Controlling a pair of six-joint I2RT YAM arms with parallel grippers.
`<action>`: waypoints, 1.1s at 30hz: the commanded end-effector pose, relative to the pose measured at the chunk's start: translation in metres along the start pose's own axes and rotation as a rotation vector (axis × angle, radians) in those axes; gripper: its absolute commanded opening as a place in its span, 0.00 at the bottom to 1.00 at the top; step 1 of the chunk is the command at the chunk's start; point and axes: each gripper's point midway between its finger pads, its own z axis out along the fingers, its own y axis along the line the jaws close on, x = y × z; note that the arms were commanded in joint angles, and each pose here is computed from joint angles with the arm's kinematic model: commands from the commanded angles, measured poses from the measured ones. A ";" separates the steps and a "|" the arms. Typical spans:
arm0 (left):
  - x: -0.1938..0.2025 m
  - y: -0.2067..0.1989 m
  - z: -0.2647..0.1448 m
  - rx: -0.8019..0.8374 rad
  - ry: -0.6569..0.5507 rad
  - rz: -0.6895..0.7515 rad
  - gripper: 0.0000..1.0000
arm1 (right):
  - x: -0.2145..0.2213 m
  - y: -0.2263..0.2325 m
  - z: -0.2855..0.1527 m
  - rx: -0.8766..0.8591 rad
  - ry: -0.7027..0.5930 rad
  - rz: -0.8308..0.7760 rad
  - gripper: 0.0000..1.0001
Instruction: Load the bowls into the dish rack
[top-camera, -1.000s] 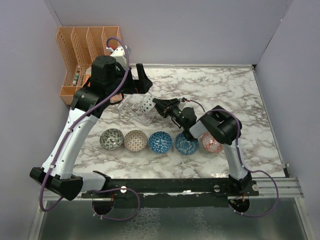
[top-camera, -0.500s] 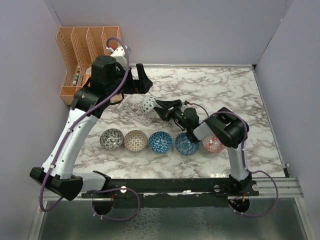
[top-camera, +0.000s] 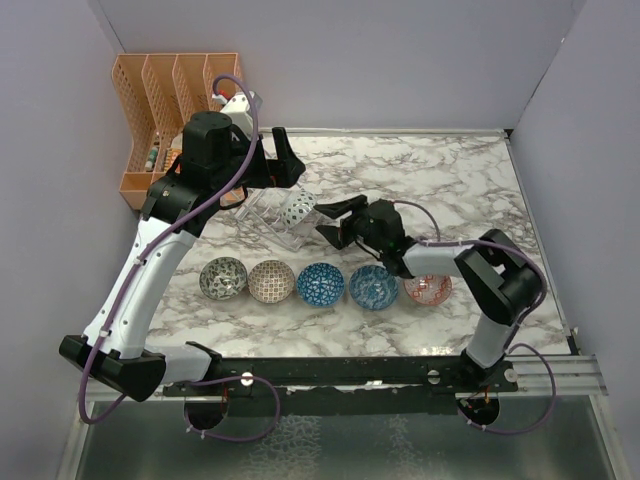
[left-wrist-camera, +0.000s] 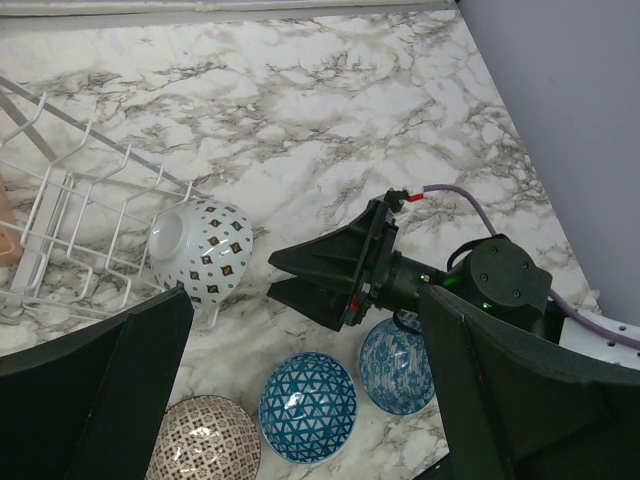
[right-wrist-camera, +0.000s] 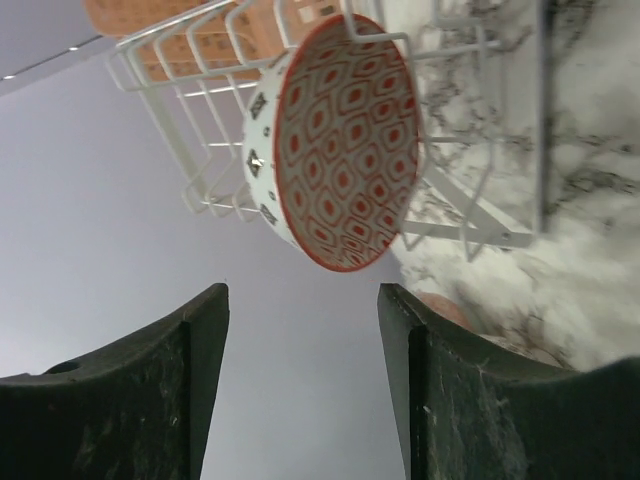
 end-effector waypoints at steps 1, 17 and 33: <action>-0.009 -0.006 -0.011 0.017 -0.043 0.005 0.99 | -0.008 -0.014 -0.020 0.185 -0.051 -0.126 0.61; -0.010 -0.016 -0.034 0.061 -0.070 0.022 0.99 | -0.095 -0.029 -0.250 1.233 -0.328 -0.764 0.57; 0.005 -0.021 -0.038 0.099 -0.048 0.010 0.99 | -0.122 -0.077 -0.245 1.293 -0.277 -0.766 0.54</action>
